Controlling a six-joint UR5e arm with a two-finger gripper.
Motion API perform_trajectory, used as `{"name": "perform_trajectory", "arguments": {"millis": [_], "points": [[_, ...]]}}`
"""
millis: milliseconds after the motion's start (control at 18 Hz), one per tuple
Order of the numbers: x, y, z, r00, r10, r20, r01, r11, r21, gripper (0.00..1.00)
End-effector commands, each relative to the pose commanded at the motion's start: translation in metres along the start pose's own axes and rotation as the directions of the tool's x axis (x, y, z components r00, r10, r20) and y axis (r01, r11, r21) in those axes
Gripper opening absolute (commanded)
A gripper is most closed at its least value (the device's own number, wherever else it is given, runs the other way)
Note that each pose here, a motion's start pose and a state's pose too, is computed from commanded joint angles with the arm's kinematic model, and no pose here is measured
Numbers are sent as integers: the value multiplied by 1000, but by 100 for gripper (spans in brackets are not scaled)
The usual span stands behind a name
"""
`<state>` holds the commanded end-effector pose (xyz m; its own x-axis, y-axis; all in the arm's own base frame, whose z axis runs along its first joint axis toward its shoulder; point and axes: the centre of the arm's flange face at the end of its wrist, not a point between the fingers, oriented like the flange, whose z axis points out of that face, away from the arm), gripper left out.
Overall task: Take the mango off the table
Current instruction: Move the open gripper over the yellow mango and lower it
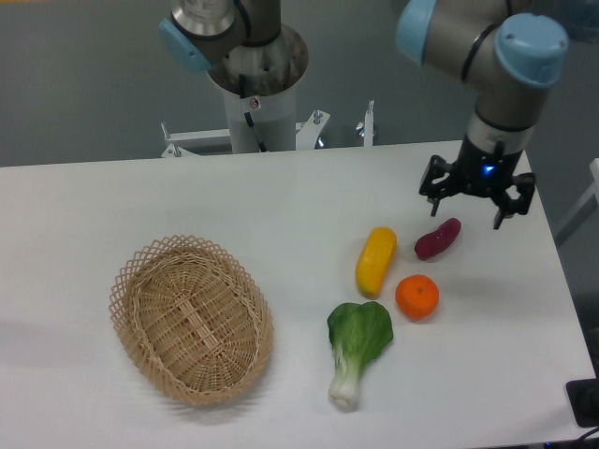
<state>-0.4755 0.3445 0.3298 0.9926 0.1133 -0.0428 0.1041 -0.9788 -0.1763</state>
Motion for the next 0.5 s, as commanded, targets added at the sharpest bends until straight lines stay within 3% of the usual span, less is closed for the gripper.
{"name": "perform_trajectory", "arguments": {"millis": [278, 500], "points": [[46, -6, 36, 998, 4, -63, -6, 999, -31, 100], [61, -10, 54, 998, 26, -63, -27, 999, -26, 100]]}}
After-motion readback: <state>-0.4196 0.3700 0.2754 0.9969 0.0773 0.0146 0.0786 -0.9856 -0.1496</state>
